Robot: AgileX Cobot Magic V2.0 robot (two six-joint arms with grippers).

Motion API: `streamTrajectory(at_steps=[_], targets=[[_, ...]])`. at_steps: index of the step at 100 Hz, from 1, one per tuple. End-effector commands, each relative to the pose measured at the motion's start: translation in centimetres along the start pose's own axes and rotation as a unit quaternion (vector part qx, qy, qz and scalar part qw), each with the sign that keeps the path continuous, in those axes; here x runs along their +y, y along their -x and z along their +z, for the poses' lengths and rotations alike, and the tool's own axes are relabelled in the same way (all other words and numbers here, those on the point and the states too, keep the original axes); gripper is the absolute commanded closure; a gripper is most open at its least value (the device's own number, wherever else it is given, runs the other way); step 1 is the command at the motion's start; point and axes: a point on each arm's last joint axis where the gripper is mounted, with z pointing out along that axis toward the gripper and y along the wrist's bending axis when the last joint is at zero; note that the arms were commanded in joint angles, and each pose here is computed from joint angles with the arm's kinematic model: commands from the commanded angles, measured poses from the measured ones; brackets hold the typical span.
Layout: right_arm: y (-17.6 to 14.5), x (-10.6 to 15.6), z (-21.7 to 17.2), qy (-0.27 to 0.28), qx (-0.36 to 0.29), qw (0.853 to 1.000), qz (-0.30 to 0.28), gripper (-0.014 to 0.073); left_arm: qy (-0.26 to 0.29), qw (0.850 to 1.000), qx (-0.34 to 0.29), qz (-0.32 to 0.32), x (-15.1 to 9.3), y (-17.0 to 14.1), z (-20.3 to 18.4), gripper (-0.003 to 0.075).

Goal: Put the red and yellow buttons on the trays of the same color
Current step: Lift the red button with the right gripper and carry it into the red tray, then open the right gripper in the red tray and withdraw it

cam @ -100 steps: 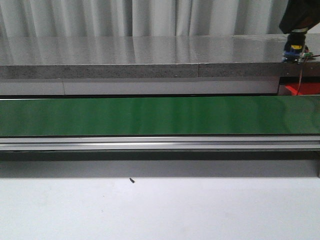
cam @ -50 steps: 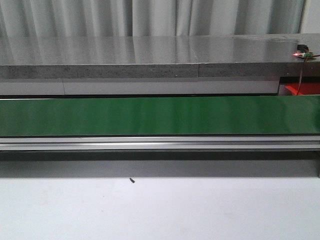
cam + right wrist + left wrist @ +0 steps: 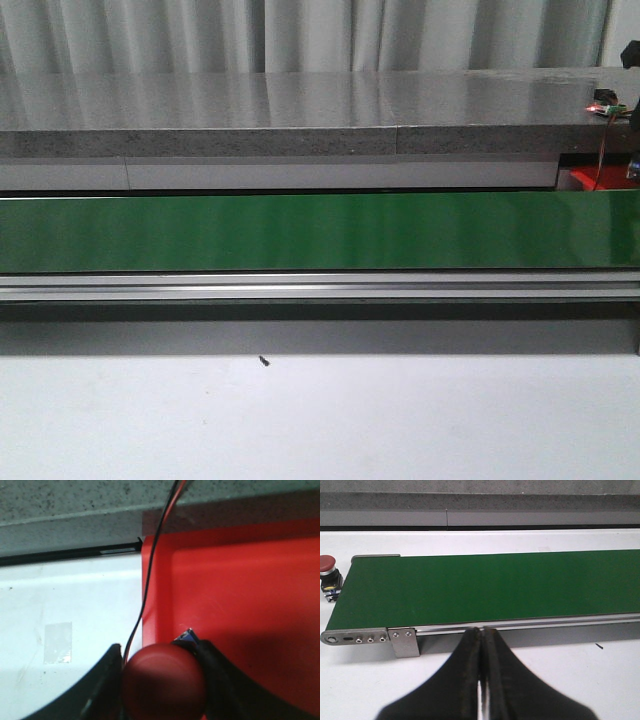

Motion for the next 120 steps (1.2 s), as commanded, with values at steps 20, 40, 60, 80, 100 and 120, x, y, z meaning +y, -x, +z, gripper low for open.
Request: streamTrajectory(at_steps=[20, 40, 60, 80, 100, 120], targets=[[1.7, -0.1, -0.9, -0.002, -0.055, 0.998, 0.011, 0.0519, -0.001, 0.999, -0.042, -0.006, -0.1, 1.3, -0.3, 0.074], [1.5, -0.1, -0.6, -0.002, -0.051, 0.999, 0.012, 0.0517, -0.001, 0.999, -0.042, -0.006, -0.1, 1.3, -0.3, 0.074], [1.5, -0.1, -0.6, -0.002, -0.05, 0.999, 0.012, 0.0517, -0.001, 0.999, -0.042, -0.006, -0.1, 1.3, -0.3, 0.074], [1.4, -0.1, -0.6, 0.0, -0.044, 0.999, 0.012, 0.0339, -0.001, 0.999, -0.042, -0.006, -0.1, 1.3, -0.3, 0.074], [1.4, -0.1, -0.6, 0.0, -0.045, 0.999, 0.012, 0.0192, -0.001, 0.999, -0.042, -0.006, -0.1, 1.3, -0.3, 0.074], [1.4, -0.1, -0.6, 0.0, -0.045, 0.999, 0.012, 0.019, -0.001, 0.999, -0.042, -0.006, -0.1, 1.3, -0.3, 0.074]])
